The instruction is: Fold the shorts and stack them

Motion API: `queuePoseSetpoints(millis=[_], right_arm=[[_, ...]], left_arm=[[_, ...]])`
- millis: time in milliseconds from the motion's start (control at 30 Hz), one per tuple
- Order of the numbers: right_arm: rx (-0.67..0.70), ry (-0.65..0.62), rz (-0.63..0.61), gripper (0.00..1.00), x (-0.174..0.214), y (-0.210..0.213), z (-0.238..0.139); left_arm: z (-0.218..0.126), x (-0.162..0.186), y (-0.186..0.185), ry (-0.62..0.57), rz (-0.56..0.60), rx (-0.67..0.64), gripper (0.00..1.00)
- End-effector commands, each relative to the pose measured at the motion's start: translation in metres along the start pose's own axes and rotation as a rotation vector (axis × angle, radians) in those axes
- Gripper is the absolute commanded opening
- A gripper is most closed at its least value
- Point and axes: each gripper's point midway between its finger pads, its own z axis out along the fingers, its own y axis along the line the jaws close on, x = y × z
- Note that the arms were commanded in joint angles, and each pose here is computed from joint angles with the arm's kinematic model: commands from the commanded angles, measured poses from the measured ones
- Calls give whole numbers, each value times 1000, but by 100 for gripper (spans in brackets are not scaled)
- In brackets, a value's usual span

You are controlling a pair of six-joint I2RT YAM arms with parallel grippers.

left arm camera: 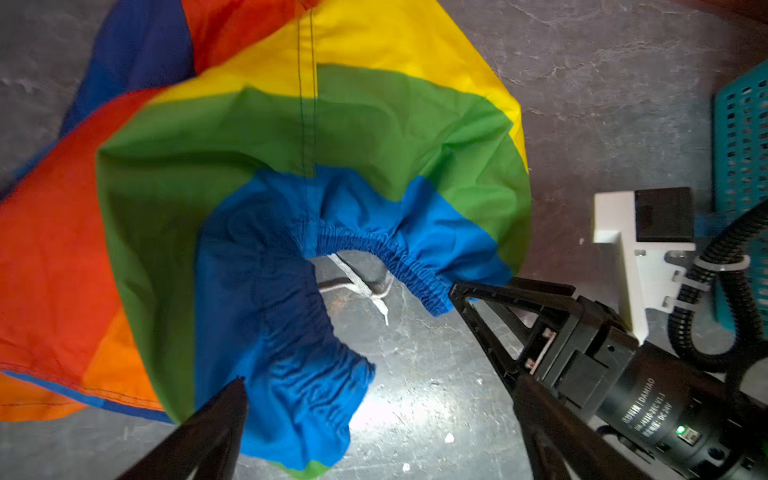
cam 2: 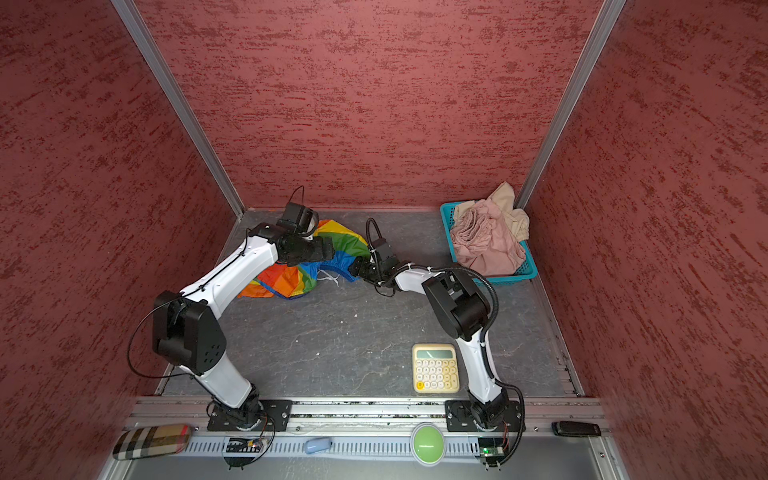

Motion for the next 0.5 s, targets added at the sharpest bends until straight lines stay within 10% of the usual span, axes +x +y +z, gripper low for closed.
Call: queuePoseSetpoints(millis=[0, 267, 467], right_arm=[[-33, -77, 67, 64, -17, 6, 17], [-34, -120, 15, 3, -44, 16, 15], [-38, -177, -43, 0, -81, 27, -20]], left_arm=[[4, -5, 10, -17, 127, -115, 99], [46, 11, 16, 91, 305, -277, 91], [54, 1, 33, 93, 269, -358, 83]])
